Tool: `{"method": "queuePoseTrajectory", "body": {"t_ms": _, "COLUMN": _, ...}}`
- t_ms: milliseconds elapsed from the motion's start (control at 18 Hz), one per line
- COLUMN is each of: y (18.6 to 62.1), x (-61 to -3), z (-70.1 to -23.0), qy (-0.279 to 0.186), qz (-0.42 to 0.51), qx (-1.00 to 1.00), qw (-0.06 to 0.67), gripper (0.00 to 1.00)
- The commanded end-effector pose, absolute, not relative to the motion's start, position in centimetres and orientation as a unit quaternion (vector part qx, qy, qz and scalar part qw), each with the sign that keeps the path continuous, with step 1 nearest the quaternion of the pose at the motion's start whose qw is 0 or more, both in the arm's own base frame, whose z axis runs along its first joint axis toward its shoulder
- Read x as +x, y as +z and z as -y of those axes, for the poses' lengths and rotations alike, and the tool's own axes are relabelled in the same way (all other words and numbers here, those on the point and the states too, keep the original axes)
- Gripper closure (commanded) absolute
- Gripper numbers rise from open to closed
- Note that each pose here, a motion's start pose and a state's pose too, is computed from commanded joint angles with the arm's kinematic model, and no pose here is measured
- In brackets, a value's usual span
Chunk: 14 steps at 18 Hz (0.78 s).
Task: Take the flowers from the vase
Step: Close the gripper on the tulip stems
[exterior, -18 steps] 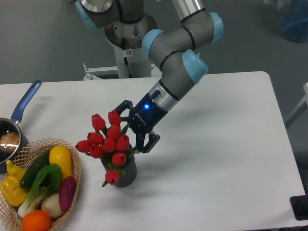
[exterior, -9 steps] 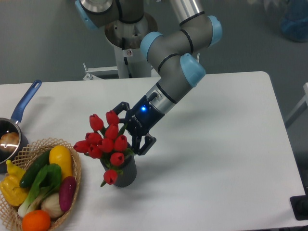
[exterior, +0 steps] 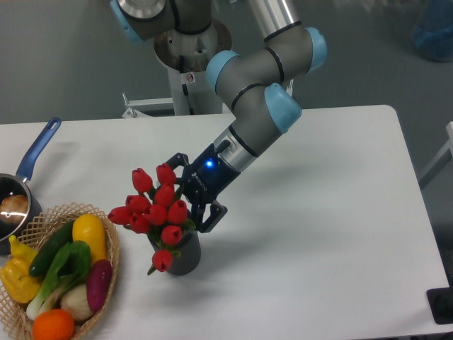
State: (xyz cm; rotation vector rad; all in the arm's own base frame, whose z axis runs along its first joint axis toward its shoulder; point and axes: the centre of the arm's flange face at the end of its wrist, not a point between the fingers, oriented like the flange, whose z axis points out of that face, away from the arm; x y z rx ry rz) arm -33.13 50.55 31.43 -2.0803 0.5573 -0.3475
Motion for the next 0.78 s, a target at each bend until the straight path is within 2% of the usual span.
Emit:
{"method": "queuePoseTrajectory", "body": {"t_ms": 389, "y": 31.19, "x": -32.87, "z": -50.48, "qy": -0.146, "qz": -0.223, "qx": -0.846, "qw": 0.461, "gripper": 0.01}}
{"method": "queuePoseTrajectory", "body": {"t_ms": 556, "y": 31.20, "x": -32.82, "z": -50.44, "qy": -0.150, "qz": -0.214, "qx": -0.849, "qw": 0.459, "gripper": 0.18}}
{"method": "queuePoseTrajectory", "body": {"t_ms": 778, "y": 31.28, "x": -32.88, "z": -50.38, "qy": -0.150, "qz": -0.214, "qx": -0.849, "qw": 0.459, "gripper": 0.24}}
